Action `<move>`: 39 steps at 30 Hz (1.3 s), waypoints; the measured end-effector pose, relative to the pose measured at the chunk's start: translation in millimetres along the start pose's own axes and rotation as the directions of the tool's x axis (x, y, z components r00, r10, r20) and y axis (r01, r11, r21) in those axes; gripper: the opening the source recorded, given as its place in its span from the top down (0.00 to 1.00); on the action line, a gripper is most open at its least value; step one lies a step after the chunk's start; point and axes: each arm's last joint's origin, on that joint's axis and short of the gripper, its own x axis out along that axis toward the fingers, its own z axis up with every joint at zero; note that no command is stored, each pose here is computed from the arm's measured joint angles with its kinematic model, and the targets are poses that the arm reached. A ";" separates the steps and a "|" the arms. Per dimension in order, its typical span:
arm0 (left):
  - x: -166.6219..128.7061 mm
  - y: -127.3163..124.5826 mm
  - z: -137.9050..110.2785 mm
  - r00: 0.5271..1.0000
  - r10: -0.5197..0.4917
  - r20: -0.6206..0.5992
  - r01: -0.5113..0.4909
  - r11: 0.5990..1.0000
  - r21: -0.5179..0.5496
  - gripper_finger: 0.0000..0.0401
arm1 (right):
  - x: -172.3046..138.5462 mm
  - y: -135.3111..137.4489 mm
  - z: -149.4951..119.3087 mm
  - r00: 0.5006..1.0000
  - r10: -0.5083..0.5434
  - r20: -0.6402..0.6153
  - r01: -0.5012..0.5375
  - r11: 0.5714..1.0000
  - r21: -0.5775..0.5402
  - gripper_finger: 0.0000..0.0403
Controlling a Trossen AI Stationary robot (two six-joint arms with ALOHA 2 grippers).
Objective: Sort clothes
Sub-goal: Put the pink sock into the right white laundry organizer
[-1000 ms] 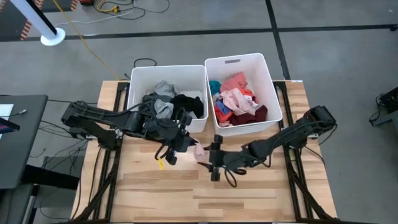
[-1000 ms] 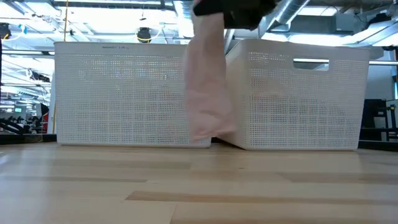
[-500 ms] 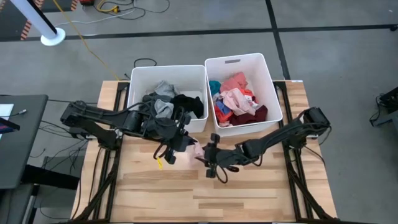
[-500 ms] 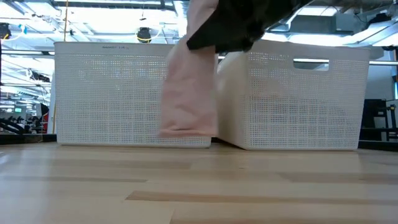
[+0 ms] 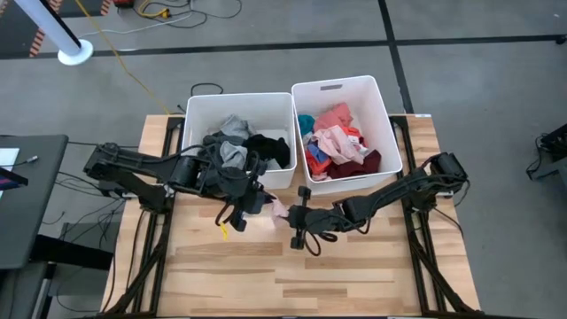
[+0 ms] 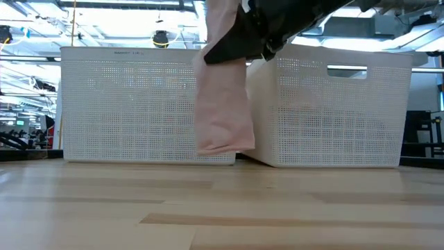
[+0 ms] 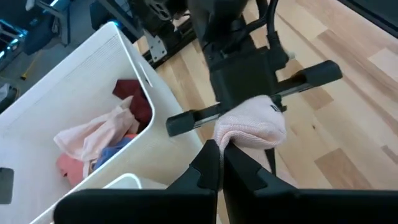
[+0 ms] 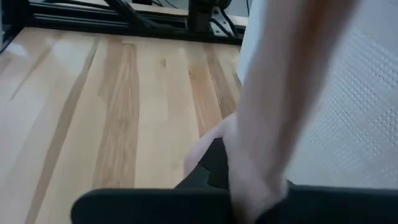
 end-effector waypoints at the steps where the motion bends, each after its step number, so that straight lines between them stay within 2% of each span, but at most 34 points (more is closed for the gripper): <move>1: -2.3 0.6 -0.3 1.000 0.002 0.001 -0.002 1.000 -0.001 1.00 | 0.0 0.0 0.5 1.000 0.000 0.003 0.000 1.000 -0.001 0.98; 8: -21.5 3.5 -7.1 0.999 0.011 -0.034 -0.013 0.999 -0.044 0.97 | -0.8 0.3 17.3 0.999 -0.001 0.038 0.003 0.999 -0.054 0.99; 16: -43.6 2.5 -24.8 0.985 0.002 -0.172 -0.031 0.985 -0.168 0.79 | -19.0 -5.6 47.7 0.994 0.001 0.114 0.011 0.995 -0.099 1.00; 21: -45.7 -1.7 -34.6 0.962 -0.032 -0.272 -0.035 0.971 -0.236 0.68 | -41.3 -10.7 66.5 0.984 0.014 0.179 0.008 0.993 -0.117 1.00; 25: -41.6 -10.8 -41.1 0.951 -0.054 -0.304 -0.030 0.964 -0.265 0.63 | -61.6 -20.7 80.5 0.974 0.013 0.226 0.014 0.993 -0.116 1.00; 39: -27.7 -55.5 -49.2 0.938 -0.134 -0.321 0.037 0.956 -0.292 0.61 | -125.5 -72.3 116.4 0.925 -0.079 0.371 0.143 0.978 -0.149 1.00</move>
